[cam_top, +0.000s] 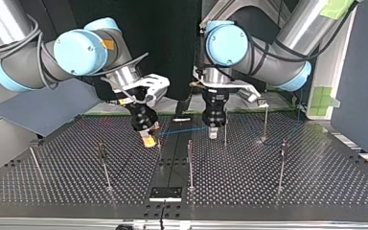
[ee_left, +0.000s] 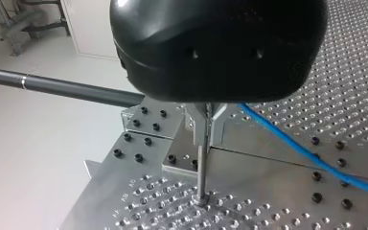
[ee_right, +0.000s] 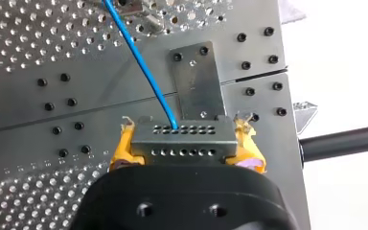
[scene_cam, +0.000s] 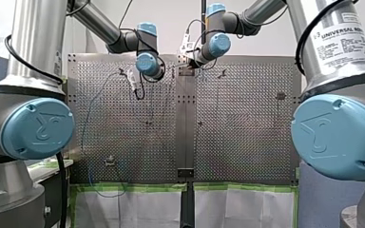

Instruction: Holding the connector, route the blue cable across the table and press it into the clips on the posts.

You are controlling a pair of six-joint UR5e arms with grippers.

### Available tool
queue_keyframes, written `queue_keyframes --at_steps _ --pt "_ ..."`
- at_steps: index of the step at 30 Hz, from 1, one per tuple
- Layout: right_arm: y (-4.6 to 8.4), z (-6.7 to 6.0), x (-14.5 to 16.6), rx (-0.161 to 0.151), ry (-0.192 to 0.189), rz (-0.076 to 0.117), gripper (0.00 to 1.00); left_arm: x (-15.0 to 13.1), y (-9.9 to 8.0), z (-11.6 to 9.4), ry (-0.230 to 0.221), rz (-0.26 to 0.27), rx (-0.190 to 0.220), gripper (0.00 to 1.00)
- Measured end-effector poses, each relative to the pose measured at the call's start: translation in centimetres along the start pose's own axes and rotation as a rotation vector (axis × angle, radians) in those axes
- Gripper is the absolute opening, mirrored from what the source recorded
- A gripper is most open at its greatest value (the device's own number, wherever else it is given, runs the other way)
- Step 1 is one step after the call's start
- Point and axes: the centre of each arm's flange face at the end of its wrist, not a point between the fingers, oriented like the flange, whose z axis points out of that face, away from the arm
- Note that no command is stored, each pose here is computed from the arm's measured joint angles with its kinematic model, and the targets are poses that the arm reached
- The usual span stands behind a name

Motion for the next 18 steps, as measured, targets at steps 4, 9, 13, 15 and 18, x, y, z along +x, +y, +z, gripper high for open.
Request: queue_keyframes --at_steps 4,9,13,15,18 --pt "0.3 0.4 -0.7 0.008 -0.013 0.004 0.0 1.2 0.5 0.9 0.016 0.007 0.002 0.0" --pt "0.9 1.2 -2.1 0.003 -0.036 0.006 0.0 2.7 1.1 2.1 0.019 0.007 -0.001 0.0" --pt "1.4 1.4 -2.5 -0.003 -0.04 0.007 0.0 2.5 1.1 2.9 -0.006 -0.004 0.016 0.0" --pt "1.6 1.5 -2.5 -0.004 -0.04 0.007 0.0 2.3 1.1 3.3 -0.017 -0.008 0.023 0.0" --pt "1.6 1.6 -2.2 0.001 -0.035 0.007 0.0 2.0 1.2 3.6 -0.03 -0.015 0.031 0.0"
